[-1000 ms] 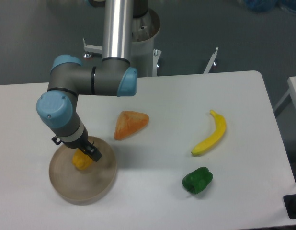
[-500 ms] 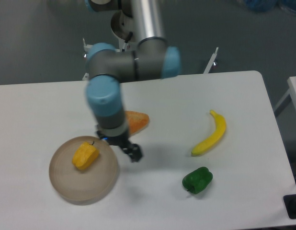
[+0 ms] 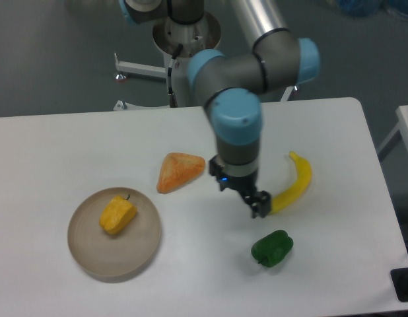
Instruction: Place the yellow pepper on the plate
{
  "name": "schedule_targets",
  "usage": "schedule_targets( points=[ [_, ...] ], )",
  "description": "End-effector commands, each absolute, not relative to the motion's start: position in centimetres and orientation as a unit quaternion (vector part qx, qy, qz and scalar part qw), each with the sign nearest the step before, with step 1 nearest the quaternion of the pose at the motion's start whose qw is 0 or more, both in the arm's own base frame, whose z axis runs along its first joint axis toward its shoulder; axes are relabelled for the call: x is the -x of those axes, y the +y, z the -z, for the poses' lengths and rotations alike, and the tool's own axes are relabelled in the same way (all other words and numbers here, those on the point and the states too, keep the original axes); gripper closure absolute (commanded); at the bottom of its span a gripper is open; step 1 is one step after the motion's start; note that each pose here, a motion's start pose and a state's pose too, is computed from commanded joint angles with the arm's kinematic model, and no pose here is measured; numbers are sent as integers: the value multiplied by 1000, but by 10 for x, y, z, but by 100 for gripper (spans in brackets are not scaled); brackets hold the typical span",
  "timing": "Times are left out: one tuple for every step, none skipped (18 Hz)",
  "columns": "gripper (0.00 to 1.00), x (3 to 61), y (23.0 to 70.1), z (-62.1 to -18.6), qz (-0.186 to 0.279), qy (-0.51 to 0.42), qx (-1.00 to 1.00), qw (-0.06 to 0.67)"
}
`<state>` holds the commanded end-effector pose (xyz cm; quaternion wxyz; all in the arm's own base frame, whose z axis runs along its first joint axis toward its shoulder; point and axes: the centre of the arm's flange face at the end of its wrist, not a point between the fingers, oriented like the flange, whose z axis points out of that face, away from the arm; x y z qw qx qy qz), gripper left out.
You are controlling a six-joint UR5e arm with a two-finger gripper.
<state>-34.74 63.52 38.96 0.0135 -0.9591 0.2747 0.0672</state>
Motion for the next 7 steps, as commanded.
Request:
schedule_targets(
  points=[
    [0, 353, 635, -388, -70, 274, 959, 15],
    [0, 355, 635, -387, -75, 272, 959, 18],
    [0, 356, 636, -385, -80, 272, 959, 21],
    [0, 356, 637, -381, -83, 272, 959, 23],
    [0, 357, 638, -381, -87, 271, 958, 26],
    [0, 357, 638, -381, -88, 271, 958, 27],
    [0, 357, 638, -382, -90, 270, 958, 28]
  ],
)
